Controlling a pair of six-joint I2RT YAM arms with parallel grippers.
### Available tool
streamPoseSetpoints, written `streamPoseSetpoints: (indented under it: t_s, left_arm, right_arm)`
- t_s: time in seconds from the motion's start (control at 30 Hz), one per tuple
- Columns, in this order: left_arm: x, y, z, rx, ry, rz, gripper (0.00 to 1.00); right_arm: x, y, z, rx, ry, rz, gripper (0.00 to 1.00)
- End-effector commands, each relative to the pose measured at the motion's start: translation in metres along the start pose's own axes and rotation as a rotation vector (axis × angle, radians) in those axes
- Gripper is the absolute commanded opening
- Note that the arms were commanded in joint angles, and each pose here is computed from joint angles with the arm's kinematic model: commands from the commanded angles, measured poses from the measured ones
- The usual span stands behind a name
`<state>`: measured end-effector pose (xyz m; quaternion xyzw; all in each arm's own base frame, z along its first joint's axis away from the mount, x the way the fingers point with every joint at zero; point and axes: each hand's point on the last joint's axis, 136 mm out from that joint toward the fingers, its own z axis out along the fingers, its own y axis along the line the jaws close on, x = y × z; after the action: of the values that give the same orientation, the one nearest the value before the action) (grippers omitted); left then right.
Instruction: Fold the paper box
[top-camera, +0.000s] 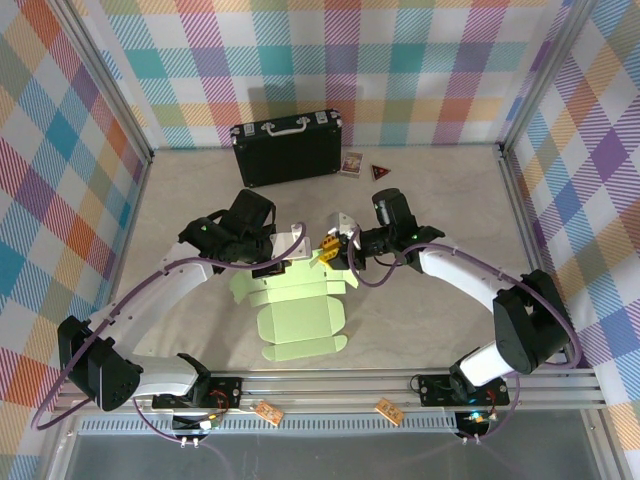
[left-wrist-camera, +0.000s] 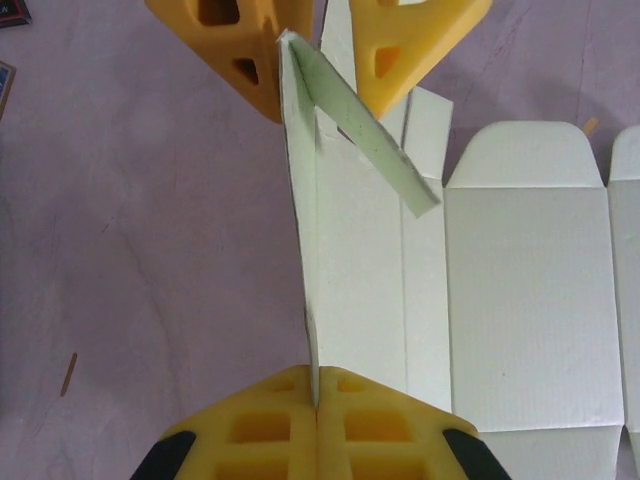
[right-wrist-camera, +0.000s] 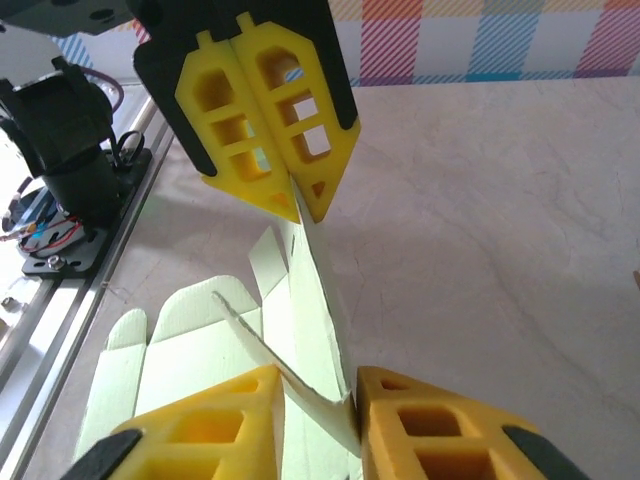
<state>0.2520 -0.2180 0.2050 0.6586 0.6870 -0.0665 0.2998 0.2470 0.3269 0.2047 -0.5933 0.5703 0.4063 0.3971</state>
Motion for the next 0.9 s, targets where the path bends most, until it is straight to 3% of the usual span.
streamPoseSetpoints:
  t_s: [0.0, 0.17, 0.4, 0.53, 0.67, 0.83, 0.87]
  left_arm:
    - [-0.011, -0.013, -0.005, 0.045, -0.058, 0.034, 0.00]
    - [-0.010, -0.014, -0.004, 0.047, -0.052, 0.034, 0.00]
    - [-0.011, -0.015, -0.007, 0.043, -0.058, 0.035, 0.00]
    - [-0.011, -0.016, -0.007, 0.042, -0.060, 0.037, 0.00]
    - [-0.015, -0.016, -0.010, 0.041, -0.077, 0.036, 0.00]
    - [-0.014, -0.017, -0.010, 0.041, -0.077, 0.037, 0.00]
    - [-0.014, -0.017, -0.011, 0.039, -0.077, 0.037, 0.00]
  right_arm:
    - [-0.016, 0.002, 0.001, -0.029, -0.034, -0.049, 0.15]
    - [-0.016, 0.002, 0.000, -0.023, -0.030, -0.062, 0.00]
    - [-0.014, 0.001, -0.001, -0.008, -0.019, -0.080, 0.00]
    - [-0.007, -0.003, 0.000, 0.025, -0.001, -0.077, 0.21]
    - [-0.002, -0.004, 0.001, 0.024, 0.015, -0.065, 0.24]
    - [0.000, -0.003, 0.002, 0.005, 0.031, -0.064, 0.00]
    - [0.000, -0.003, 0.002, 0.003, 0.032, -0.066, 0.00]
